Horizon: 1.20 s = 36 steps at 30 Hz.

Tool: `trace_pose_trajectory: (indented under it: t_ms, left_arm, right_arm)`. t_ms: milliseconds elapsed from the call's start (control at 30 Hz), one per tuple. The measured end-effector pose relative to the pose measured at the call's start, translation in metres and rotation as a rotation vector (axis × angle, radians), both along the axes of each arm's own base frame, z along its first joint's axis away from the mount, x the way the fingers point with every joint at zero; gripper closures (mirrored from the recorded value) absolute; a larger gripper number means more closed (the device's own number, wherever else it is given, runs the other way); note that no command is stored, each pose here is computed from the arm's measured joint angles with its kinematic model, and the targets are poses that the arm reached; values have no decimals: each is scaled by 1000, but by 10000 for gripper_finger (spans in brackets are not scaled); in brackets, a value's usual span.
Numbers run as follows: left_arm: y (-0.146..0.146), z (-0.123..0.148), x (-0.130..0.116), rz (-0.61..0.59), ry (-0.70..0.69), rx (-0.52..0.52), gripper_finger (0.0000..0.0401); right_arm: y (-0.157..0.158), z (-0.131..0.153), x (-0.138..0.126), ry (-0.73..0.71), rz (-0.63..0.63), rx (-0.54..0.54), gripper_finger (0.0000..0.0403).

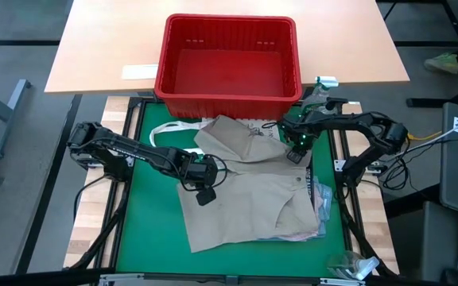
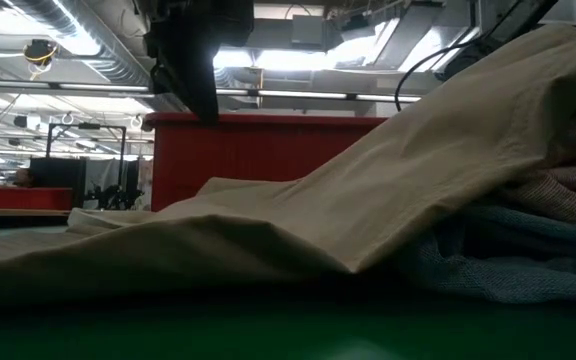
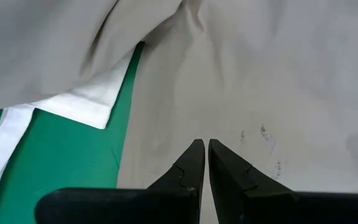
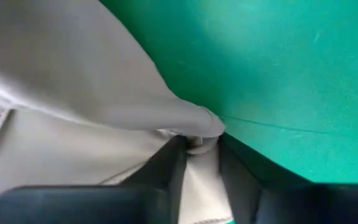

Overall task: Fold Laundry from Bin
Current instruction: Fold the light brown shorts from the red laundry basket

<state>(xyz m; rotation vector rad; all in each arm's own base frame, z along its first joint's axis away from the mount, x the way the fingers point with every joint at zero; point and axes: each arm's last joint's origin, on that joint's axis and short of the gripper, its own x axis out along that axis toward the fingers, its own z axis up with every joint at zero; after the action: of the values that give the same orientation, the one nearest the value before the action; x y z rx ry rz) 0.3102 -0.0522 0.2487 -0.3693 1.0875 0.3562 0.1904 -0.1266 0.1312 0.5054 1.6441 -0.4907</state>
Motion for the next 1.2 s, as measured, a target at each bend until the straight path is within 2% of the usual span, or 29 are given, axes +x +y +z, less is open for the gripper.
trace_pose_trajectory:
  t_ms: [167,233,367,467,600,733,933,1200]
  left_arm:
    - [0,0,0,0,-4,-1,383]
    - [0,0,0,0,-5,-1,383]
    - [0,1,1,12,-19,9,383]
    - [1,3,5,32,-64,42,383]
    - [3,6,9,58,-122,105,383]
    - [5,8,12,8,-148,154,379]
    - [13,14,22,-67,-229,209,328]
    - [39,24,35,-24,-370,247,251]
  right_arm:
    - [0,1,0,-2,1,1,375]
    - [0,4,0,-2,1,1,390]
    - [1,19,-1,35,3,12,371]
    - [-1,39,1,-10,5,-30,362]
    - [2,63,-2,-61,1,-47,380]
    - [8,87,-10,-122,-2,-51,397]
    - [24,118,-16,-273,16,-56,388]
    - [68,140,-13,-415,129,-4,396]
